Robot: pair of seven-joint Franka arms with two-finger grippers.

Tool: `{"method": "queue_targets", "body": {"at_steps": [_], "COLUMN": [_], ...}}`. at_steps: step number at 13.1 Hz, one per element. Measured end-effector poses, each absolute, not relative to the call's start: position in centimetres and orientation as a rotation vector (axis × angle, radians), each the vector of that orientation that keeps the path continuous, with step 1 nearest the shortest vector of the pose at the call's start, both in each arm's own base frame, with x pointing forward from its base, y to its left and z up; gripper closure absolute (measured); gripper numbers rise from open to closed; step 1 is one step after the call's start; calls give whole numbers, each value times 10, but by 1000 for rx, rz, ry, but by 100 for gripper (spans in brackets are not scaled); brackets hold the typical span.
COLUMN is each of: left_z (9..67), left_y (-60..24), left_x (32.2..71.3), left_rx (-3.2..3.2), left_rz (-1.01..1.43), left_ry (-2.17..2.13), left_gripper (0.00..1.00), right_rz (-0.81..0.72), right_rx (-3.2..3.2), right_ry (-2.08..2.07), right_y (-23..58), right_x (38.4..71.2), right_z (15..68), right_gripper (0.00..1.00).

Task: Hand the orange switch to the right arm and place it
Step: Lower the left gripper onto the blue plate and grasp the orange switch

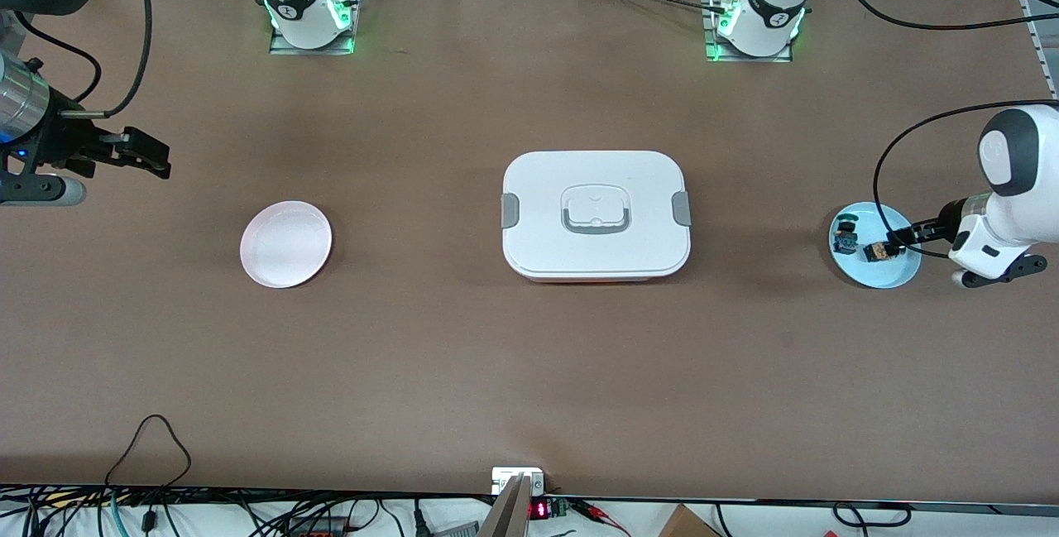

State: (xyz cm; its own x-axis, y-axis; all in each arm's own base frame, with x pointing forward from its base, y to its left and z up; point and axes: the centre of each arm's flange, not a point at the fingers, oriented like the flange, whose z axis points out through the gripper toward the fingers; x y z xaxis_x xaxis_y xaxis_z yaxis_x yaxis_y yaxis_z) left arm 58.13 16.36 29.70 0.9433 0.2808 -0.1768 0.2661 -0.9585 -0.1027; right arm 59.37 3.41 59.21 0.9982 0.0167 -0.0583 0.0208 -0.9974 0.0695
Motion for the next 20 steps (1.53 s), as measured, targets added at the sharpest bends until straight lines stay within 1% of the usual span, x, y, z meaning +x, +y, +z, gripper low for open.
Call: {"method": "queue_targets", "body": {"at_steps": [3,6,9,20], "left_z": [276,239,215,174], "left_y": [164,166,175,194], "left_x": [580,584,580,565], "left_rx": [-3031,-3045,-3050,-3057], "left_rz": [207,148,165,250], "left_ry": [-416,-395,-400,-435], "left_gripper": [0,0,0,0], "right_rz": [-88,-87,-89,-91], "right_rx": [3070,3070,3070,3085], "right_ry": [27,25,10,54], "right_y": [34,33,27,19], "right_x": [594,594,595,596], "right_z": [592,592,591,591], "right_gripper": [0,0,0,0]}}
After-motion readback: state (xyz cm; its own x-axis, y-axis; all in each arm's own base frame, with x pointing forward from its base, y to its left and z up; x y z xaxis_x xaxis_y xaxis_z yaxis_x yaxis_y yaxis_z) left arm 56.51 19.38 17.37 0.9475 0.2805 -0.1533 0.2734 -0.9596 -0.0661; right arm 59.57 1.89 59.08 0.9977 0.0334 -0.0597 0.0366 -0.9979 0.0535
